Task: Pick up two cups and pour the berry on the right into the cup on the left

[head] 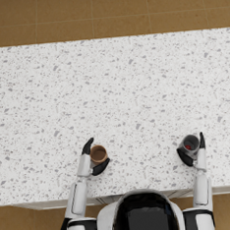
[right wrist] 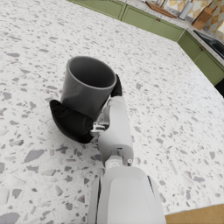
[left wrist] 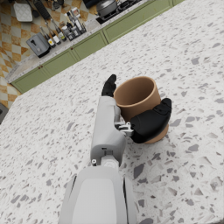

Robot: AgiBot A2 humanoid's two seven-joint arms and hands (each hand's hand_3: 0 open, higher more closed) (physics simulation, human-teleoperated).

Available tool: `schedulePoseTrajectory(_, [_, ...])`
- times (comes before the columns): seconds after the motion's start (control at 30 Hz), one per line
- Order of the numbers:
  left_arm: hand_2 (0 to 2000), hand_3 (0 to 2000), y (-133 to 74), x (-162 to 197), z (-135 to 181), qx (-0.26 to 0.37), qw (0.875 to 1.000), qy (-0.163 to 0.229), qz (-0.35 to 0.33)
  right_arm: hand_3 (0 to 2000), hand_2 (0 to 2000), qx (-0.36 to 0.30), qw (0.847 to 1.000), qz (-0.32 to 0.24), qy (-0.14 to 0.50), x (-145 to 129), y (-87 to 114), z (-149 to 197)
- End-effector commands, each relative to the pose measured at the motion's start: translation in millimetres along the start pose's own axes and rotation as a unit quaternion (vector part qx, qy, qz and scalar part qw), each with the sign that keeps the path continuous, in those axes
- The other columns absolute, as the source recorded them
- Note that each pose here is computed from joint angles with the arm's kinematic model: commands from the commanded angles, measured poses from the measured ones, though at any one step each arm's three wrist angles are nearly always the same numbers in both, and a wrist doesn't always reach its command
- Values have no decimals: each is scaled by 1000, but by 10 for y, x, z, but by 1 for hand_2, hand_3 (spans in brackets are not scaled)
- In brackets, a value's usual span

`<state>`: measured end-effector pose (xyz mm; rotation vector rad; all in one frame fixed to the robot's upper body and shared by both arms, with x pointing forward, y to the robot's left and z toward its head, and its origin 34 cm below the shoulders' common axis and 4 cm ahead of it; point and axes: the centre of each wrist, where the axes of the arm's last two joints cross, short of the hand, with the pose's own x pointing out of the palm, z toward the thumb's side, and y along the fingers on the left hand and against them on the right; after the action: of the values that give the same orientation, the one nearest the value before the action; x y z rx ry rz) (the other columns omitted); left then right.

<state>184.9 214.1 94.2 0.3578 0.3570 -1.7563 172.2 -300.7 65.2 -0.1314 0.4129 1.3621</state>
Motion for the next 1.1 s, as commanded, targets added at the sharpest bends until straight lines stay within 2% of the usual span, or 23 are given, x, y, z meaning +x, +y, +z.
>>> schedulePoseTrajectory(0.03, [2000, 980, -57, 66, -2, -1, 1000, 2, -22, 653, 2000, -13, 1000, 7, 0, -19, -8, 68])
schedulePoseTrajectory(0.07, [2000, 1280, -63, 73, 34, 6, 1000, 3, -22, 980, 2000, -19, 1000, 17, 0, -20, -3, 99])
schedulePoseTrajectory(0.1, [2000, 1280, -39, 86, 42, 9, 1000, 1, -25, 1280, 2000, -26, 999, 23, 0, -27, 13, 138])
schedulePoseTrajectory(0.2, [2000, 1280, -5, 94, 58, 13, 1000, -1, -24, 1280, 2000, -60, 998, 24, 0, -35, 34, 326])
schedulePoseTrajectory(0.37, [2000, 1280, 39, 1, 383, 71, 997, -4, -12, 1280, 2000, -141, 990, 22, 3, -35, 88, 742])
schedulePoseTrajectory(0.53, [2000, 1280, 139, 41, 621, 117, 993, -19, -9, 1280, 2000, -213, 976, 53, 7, 111, 28, 1104])
schedulePoseTrajectory(0.6, [2000, 1280, 204, 90, 682, 128, 991, -28, -13, 1280, 2000, -245, 967, 62, 22, 174, 17, 1270])
schedulePoseTrajectory(0.7, [2000, 1280, 252, 157, 832, 156, 988, 3, -12, 1280, 2000, -312, 946, 63, 61, 270, 19, 1608])
schedulePoseTrajectory(0.8, [2000, 1280, 306, 203, 877, 163, 986, 14, -12, 1280, 2000, -366, 925, 46, 90, 331, 5, 1907])
schedulePoseTrajectory(1.1, [2000, 1280, 363, 315, 955, 175, 984, 10, -24, 1280, 2000, -430, 887, 3, 170, 593, -58, 2351])
